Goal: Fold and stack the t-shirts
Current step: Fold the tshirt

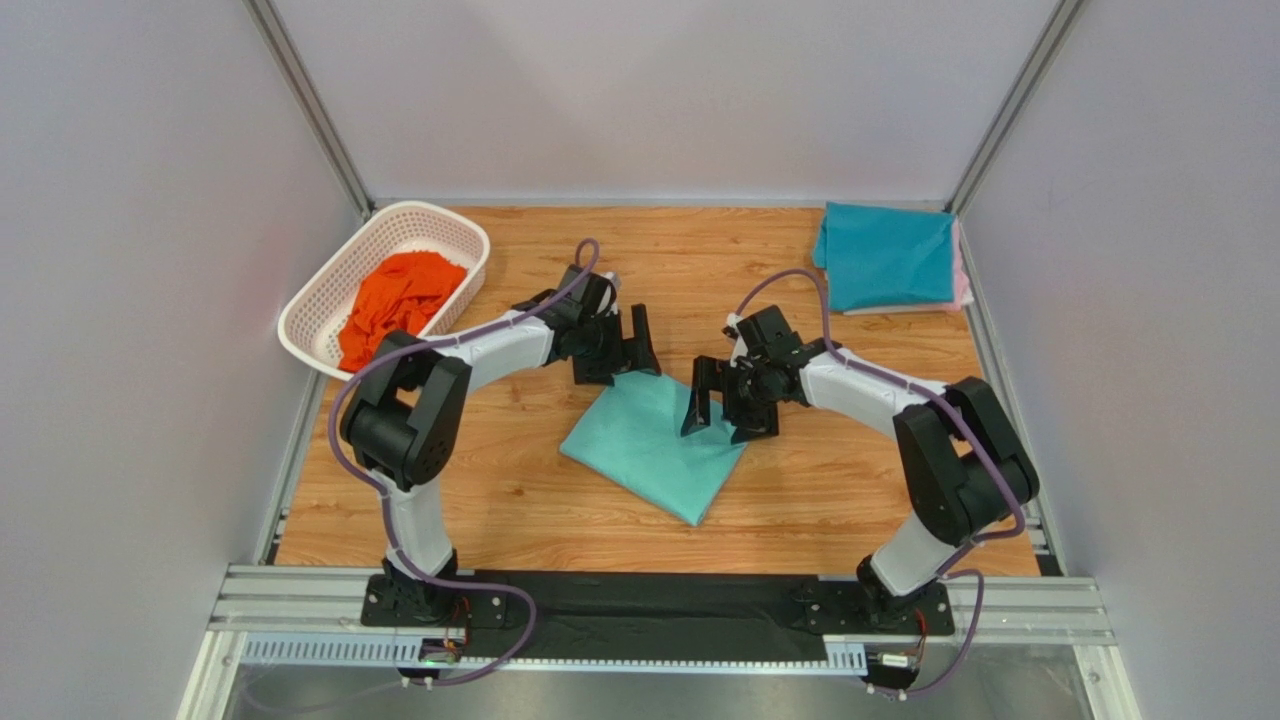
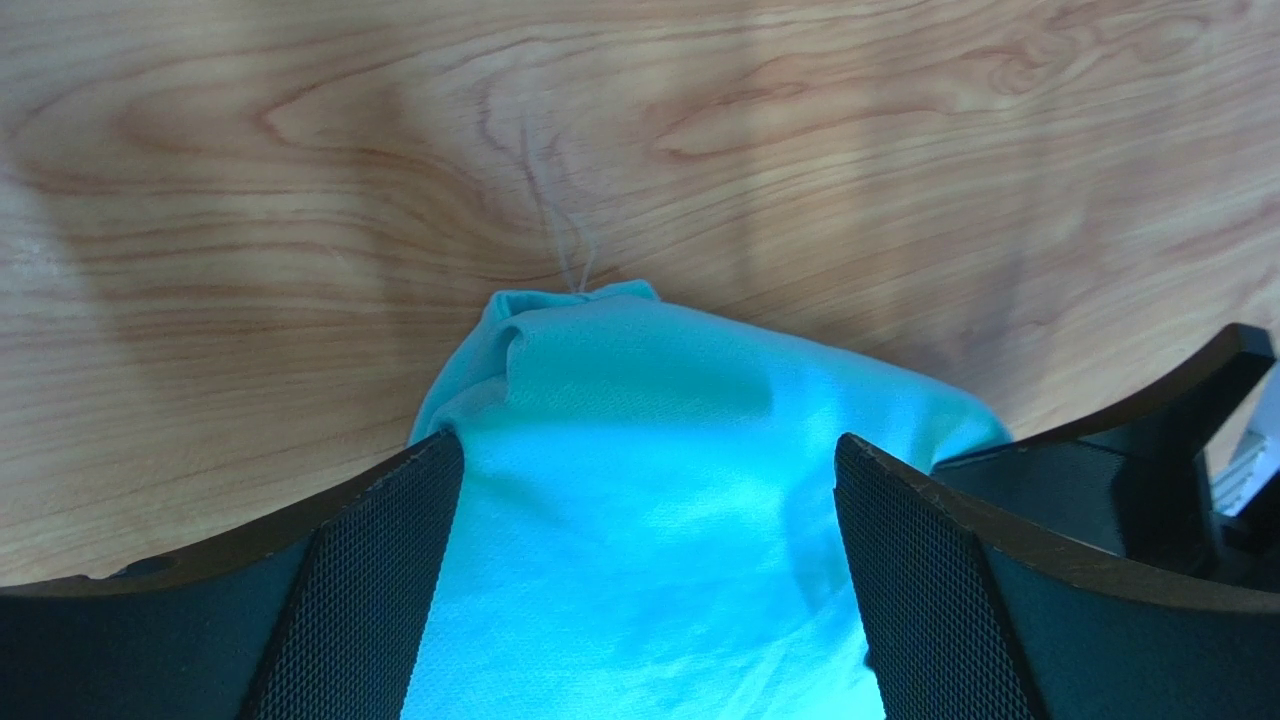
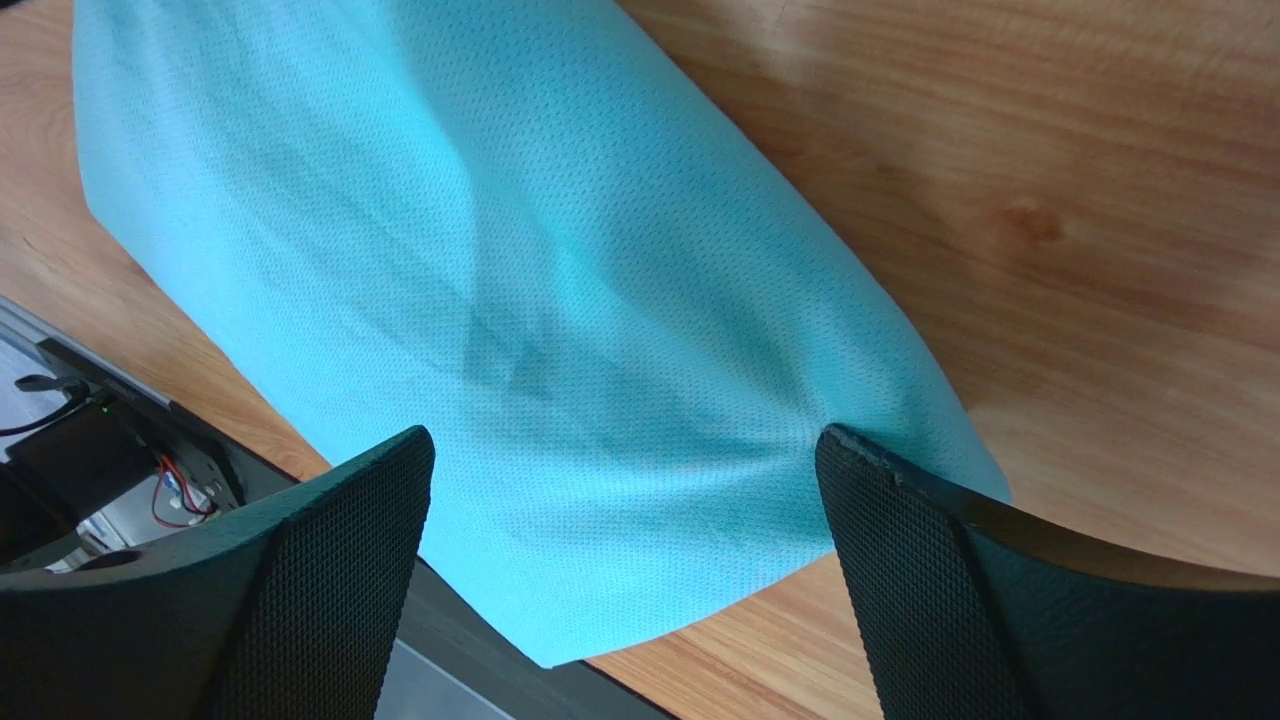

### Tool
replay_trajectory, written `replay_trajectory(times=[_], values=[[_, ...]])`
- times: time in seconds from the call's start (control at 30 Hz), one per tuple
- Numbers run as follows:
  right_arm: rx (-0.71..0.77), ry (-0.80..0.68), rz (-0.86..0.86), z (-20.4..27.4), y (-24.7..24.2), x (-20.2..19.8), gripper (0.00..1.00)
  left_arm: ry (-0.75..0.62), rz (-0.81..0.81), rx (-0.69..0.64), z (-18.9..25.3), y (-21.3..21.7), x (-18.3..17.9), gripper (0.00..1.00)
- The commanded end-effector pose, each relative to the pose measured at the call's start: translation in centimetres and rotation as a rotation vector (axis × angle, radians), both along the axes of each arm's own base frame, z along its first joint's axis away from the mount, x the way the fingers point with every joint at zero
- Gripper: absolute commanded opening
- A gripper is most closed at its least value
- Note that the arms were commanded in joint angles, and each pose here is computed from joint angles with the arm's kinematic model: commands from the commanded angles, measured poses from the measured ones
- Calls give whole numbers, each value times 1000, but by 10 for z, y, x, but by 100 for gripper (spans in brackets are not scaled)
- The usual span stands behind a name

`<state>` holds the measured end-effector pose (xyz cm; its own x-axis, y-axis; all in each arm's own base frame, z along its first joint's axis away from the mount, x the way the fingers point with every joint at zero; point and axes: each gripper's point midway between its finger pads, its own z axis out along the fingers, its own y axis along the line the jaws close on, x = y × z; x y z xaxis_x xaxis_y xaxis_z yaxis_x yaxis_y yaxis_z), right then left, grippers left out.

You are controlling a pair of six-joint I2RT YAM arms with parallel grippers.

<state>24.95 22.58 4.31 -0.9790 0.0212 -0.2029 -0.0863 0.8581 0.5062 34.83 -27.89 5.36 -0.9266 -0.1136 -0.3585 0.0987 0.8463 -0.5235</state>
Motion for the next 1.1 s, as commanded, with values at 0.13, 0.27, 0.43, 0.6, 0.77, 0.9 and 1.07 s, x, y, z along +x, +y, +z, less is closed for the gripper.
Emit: replay_trajectory(times=[0.13,0.27,0.43,0.6,0.77,0.9,1.07], values=[[-102,-68,26,-12,-18,34,100,64,58,95,-24,28,-23,100],[-96,-120,61,8,-15,43,100,62,95,54,-13,34,-40,100],[-115,-272,58,68,-25,47,100,-54,144,42,33,50,-46,100],[-118,-379,-41,120,-43,35,100,-216,175,13,102,66,-49,100],[-13,-454,-171,151,-59,-2,100,-340,262,23,145,103,-75,100],[-6,-444,-231,134,-73,-23,100,-390,365,113,154,148,-103,100],[18,-379,-244,109,-70,-35,100,-403,466,151,145,189,-142,100]])
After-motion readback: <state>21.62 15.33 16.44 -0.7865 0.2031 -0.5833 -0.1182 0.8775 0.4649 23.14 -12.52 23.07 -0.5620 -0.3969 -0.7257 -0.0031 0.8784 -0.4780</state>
